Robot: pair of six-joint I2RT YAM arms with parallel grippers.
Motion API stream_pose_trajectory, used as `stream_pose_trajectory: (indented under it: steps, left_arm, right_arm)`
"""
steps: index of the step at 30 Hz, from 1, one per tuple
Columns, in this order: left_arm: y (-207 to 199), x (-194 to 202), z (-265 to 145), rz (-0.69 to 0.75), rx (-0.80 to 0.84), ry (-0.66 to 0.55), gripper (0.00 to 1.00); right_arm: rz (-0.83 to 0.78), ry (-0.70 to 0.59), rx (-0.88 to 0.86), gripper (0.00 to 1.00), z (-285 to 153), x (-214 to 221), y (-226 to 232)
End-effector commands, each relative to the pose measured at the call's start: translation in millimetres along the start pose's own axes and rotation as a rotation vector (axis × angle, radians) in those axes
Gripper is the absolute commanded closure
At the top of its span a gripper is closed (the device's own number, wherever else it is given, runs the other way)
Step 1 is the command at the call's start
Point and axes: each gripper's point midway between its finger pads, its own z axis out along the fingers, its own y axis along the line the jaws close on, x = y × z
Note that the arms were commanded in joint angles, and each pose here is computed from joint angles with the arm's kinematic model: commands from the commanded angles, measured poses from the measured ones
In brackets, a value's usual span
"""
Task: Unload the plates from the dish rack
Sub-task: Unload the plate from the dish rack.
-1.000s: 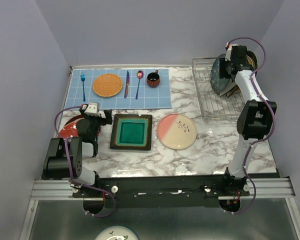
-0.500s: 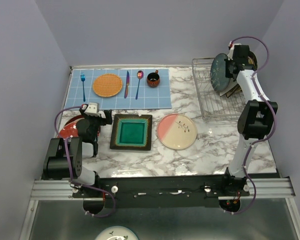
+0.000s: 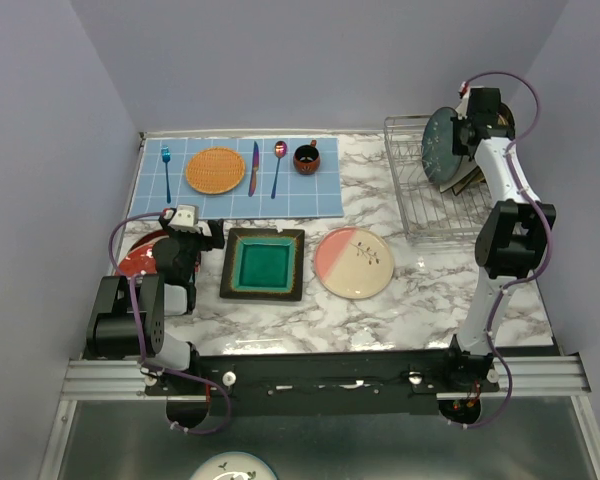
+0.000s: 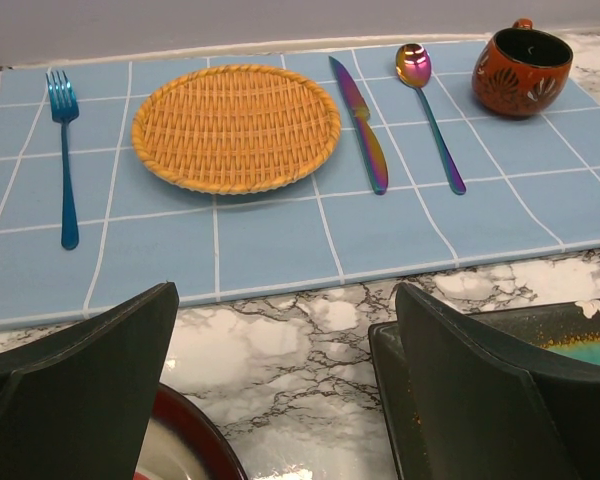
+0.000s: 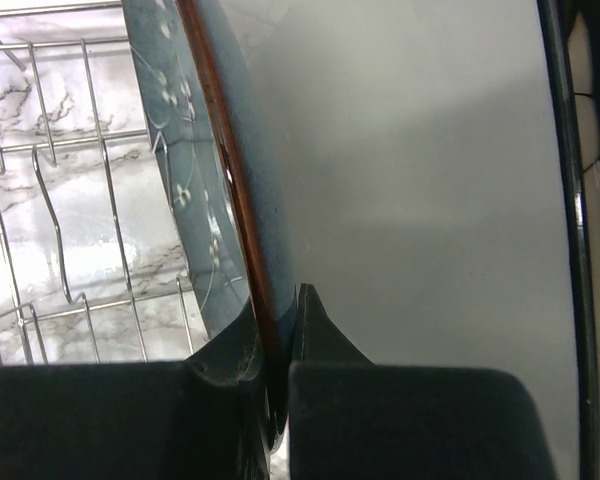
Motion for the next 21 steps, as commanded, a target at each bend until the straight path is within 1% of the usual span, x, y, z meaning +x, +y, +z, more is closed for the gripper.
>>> stream_pose_trajectory:
  steps: [1, 8, 14, 21]
  left_arm:
    - [3.4, -6.1, 1.7, 0.019, -0.021, -0.022, 0.01]
    - [2.8, -5.7, 1.8, 0.018, -0.020, -0.021, 0.01]
    - [3.4, -5.6, 1.8, 0.018, -0.021, -0.021, 0.01]
    - [3.1, -5.5, 1.8, 0.018, -0.021, -0.021, 0.01]
  right_arm:
    - [0.016, -0.125, -0.121, 0.99, -55.5, -57.0, 11.8]
    - [0.020, -0.176, -0.174, 0.99, -92.3, -80.8, 13.6]
    - [0.017, -0.202, -0.183, 0.99, -110.4, -88.1, 11.9]
    - [0.017, -0.282, -0.208, 0.99, -152.5, -114.5, 7.7]
